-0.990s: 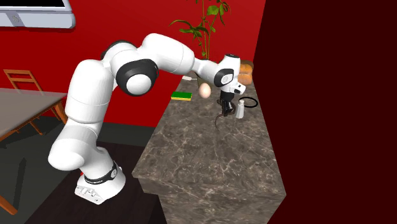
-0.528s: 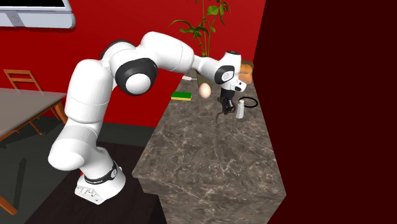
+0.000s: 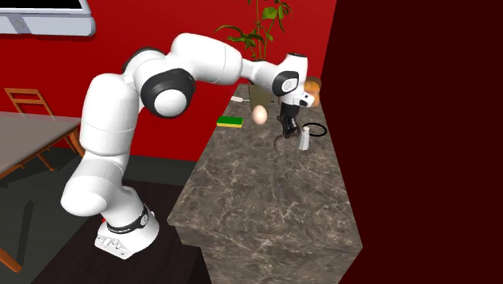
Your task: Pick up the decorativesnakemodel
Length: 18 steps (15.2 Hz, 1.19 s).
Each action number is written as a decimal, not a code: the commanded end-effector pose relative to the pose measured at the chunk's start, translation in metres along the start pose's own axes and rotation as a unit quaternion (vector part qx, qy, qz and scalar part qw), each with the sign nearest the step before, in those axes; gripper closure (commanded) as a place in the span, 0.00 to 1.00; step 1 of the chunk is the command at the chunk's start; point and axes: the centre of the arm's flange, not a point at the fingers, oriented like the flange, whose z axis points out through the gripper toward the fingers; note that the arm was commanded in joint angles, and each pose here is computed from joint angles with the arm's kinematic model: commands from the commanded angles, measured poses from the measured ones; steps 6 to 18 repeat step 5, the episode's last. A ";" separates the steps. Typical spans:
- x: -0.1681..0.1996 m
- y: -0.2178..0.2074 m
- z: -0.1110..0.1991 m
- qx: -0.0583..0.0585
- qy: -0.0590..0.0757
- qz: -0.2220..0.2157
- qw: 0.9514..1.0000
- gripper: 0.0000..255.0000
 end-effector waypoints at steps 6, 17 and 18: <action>0.000 -0.001 -0.022 0.000 0.000 0.000 1.000 1.00; 0.000 -0.001 -0.022 0.000 0.000 0.000 1.000 1.00; 0.000 -0.001 -0.022 0.000 0.000 0.000 1.000 1.00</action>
